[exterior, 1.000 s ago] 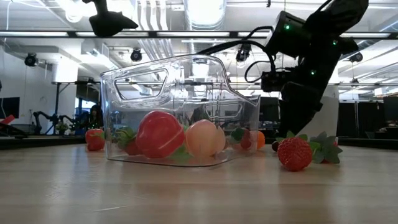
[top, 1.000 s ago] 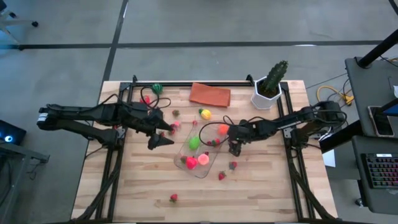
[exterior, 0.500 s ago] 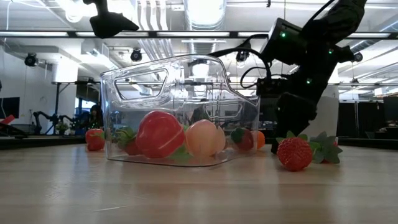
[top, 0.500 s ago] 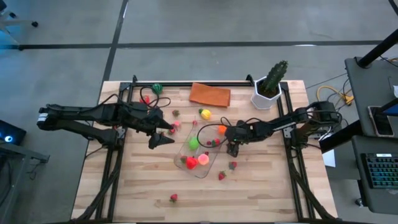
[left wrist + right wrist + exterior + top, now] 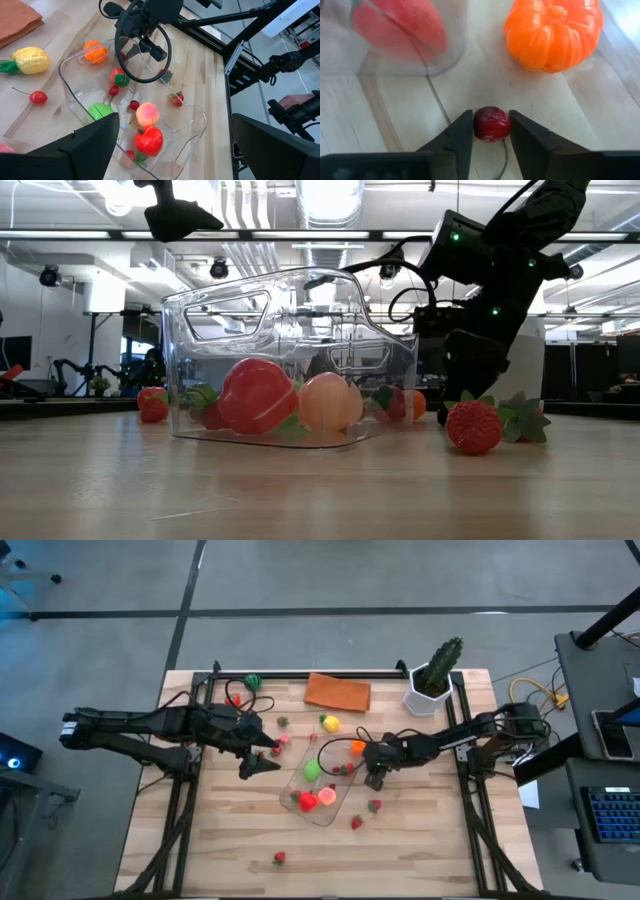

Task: Pick and placing Produce into tupperware
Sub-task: Put the right cherry into the transparent bin

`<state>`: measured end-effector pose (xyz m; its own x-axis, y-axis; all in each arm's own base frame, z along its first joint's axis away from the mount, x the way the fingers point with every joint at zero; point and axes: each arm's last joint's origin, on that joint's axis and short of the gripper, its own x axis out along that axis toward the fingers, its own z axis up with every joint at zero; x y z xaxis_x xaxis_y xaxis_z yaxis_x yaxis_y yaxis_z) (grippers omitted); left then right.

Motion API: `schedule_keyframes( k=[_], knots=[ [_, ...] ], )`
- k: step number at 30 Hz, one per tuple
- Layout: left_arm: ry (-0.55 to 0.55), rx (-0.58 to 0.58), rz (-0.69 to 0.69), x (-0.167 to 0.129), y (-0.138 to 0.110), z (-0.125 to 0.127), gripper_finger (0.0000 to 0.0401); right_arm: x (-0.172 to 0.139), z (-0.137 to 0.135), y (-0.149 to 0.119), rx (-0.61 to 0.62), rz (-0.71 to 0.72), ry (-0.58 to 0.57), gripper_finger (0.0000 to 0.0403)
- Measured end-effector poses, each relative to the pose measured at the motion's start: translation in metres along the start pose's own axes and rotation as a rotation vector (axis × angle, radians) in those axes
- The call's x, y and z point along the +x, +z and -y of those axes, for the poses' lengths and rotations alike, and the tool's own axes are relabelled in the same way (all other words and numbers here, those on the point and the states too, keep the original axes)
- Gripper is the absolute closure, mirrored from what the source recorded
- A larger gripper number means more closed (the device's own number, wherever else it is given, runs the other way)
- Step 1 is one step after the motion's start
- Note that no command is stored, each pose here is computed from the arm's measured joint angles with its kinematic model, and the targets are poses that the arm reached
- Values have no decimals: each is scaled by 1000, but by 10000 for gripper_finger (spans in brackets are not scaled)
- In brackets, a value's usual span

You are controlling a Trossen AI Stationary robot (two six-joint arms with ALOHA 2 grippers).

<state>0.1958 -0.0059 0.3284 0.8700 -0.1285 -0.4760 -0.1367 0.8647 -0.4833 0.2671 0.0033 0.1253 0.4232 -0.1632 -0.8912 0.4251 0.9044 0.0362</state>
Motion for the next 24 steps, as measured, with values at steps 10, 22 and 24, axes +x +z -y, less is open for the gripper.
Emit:
schedule_keyframes(
  k=[10,22,24],
  knots=[
    [1,1,1,0,0,0,34,-33,-5,4,193,14,185,331],
    [5,1,-2,1,-1,-1,34,-122,-24,46,274,375,313,297],
    [5,0,-2,1,-1,-1,34,-117,-32,57,238,368,309,284]
  ],
)
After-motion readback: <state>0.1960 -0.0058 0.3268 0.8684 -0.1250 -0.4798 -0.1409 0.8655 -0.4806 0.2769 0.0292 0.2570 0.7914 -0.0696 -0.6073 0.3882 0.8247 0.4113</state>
